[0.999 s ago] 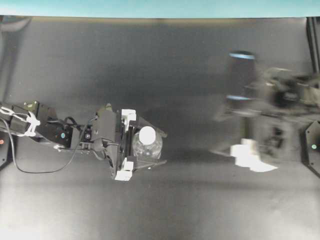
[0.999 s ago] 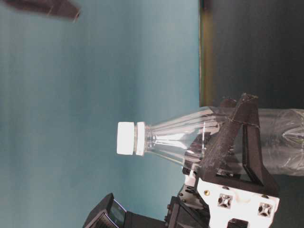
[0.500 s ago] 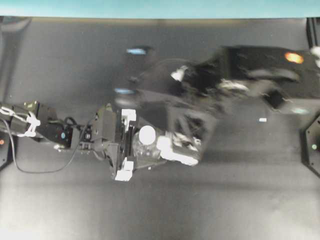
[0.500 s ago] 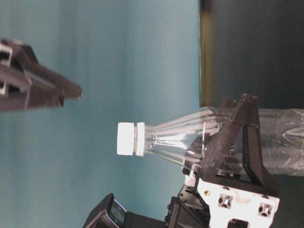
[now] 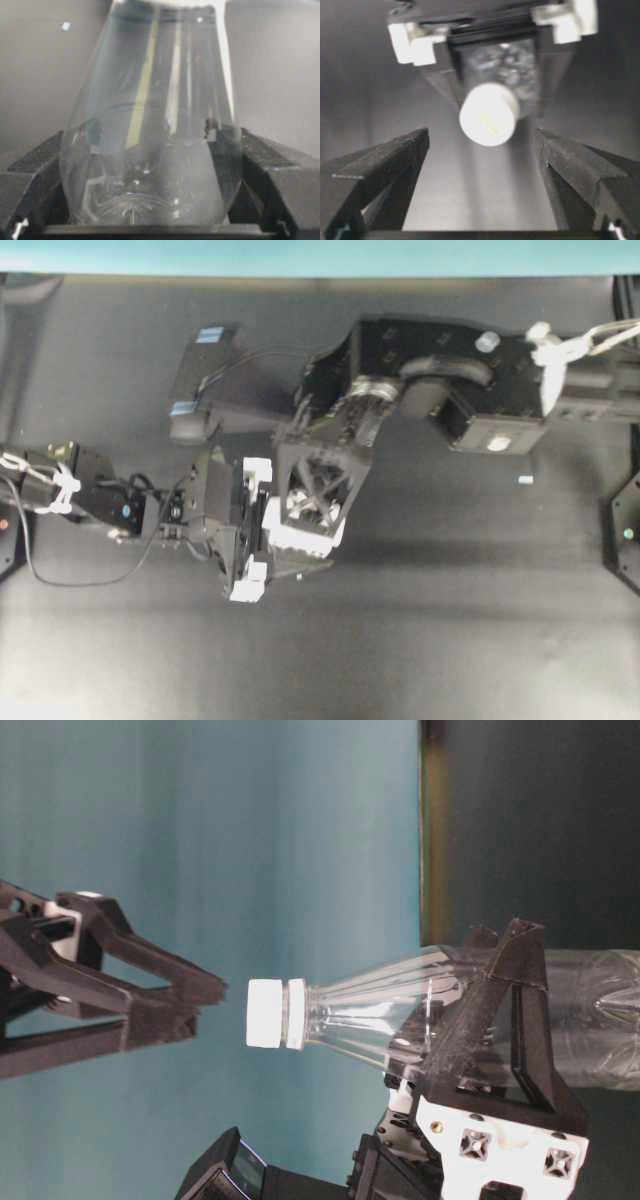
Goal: Open the bottle cap by holding the bottle with the left arm and twisting the cap with the right arm.
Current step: 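Swing the right gripper over and close it on the white cap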
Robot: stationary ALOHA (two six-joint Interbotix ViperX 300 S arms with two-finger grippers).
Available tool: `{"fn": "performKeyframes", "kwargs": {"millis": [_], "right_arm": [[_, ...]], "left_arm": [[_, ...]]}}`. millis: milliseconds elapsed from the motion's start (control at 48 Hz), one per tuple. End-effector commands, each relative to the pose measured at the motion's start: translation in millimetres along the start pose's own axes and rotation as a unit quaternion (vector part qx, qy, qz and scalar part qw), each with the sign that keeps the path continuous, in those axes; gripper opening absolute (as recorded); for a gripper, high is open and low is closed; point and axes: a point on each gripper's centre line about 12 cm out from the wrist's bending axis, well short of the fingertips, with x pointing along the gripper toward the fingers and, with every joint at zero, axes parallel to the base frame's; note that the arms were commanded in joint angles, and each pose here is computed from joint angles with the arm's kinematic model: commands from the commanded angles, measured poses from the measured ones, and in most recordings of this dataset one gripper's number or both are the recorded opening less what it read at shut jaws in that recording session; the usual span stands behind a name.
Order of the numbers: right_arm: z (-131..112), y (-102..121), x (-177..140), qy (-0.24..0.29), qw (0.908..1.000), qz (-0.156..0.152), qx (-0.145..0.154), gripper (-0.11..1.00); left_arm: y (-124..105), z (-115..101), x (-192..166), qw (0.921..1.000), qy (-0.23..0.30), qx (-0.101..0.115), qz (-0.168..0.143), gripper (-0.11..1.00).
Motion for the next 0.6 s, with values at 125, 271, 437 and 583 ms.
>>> {"fn": "performKeyframes", "kwargs": {"millis": [125,271,437,583], "right_arm": [[0,12,10,0.005,0.9998,0.007,-0.019,0.79],[1,9,14,0.005,0.9998,0.005,-0.016,0.79],[1,7,22,0.013,0.9995,0.003,-0.027,0.79],[2,5,24,0.015,0.9996,0.002,-0.026,0.73]], "left_arm": [[3,-8,-2,0.9999,0.017,-0.001,0.003,0.83],[3,-8,-1,0.9999,0.017,-0.001,0.004,0.83],[4,-8,-2,0.9999,0.017,-0.001,0.005,0.83],[4,-8,-2,0.9999,0.017,-0.001,0.005,0.83]]}}
